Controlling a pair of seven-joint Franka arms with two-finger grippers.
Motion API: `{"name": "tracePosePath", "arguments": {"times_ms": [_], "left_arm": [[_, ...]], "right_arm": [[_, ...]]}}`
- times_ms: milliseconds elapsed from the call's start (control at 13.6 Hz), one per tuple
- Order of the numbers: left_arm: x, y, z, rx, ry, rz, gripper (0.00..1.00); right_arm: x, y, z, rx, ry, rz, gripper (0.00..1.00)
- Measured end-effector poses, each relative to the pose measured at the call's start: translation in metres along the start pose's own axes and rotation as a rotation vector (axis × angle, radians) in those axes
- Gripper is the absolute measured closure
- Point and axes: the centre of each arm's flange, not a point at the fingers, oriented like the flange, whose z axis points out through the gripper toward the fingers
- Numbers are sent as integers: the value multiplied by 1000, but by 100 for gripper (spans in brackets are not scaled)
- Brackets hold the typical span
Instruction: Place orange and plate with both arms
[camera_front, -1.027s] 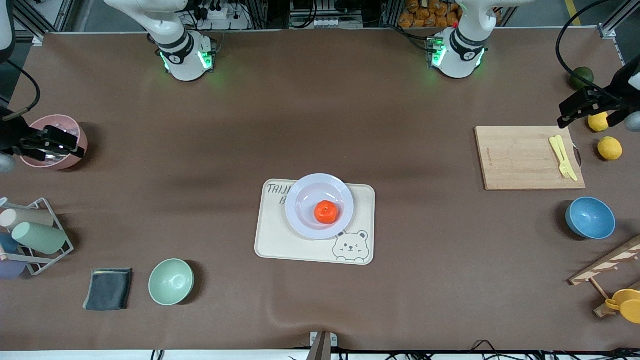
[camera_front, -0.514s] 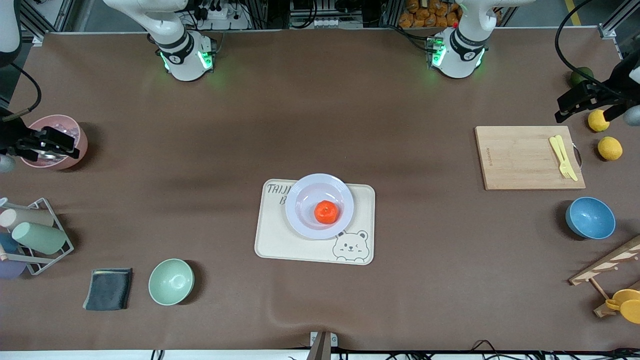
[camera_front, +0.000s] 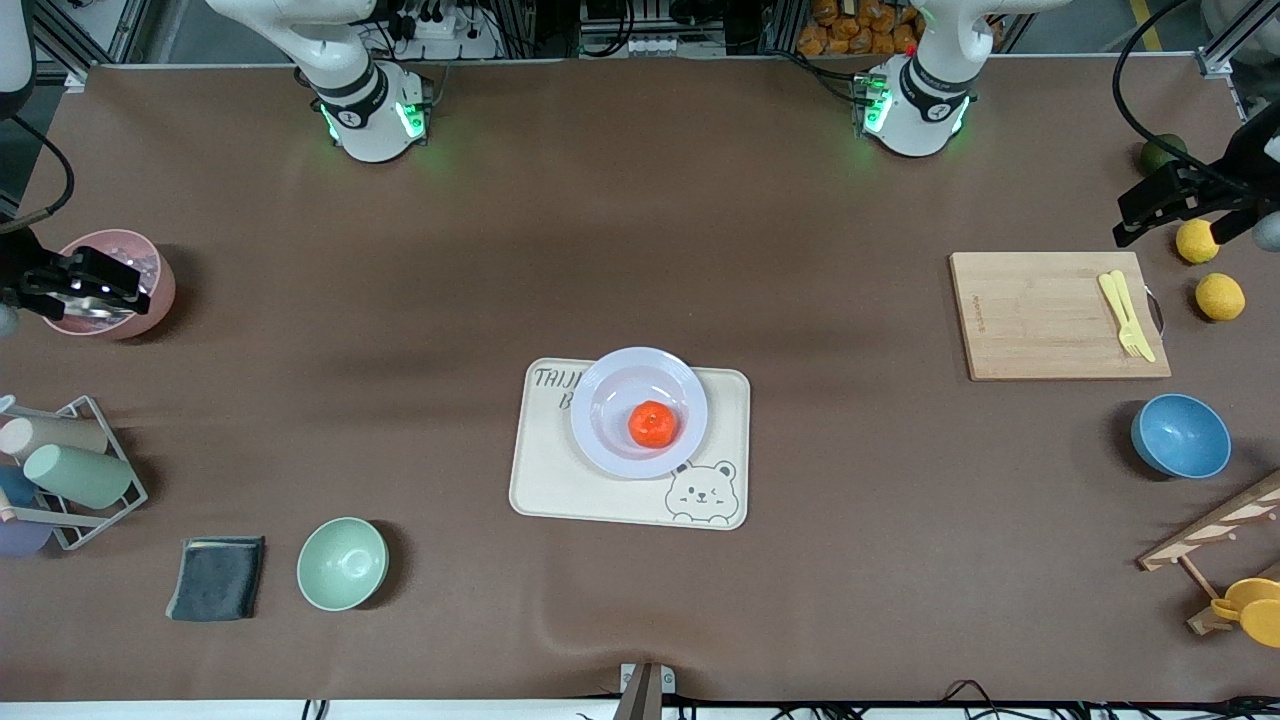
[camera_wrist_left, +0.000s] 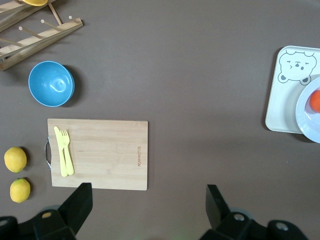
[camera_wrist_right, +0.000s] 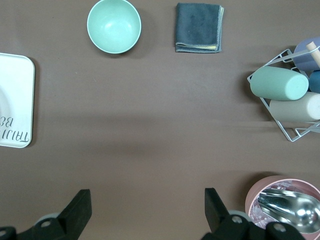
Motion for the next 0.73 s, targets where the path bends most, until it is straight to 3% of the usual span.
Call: {"name": "tracePosePath", "arguments": {"times_ms": [734], "left_arm": [[10, 0, 6, -1, -6, 0, 0]], "right_arm": [[0, 8, 0, -3, 0, 14, 0]]}}
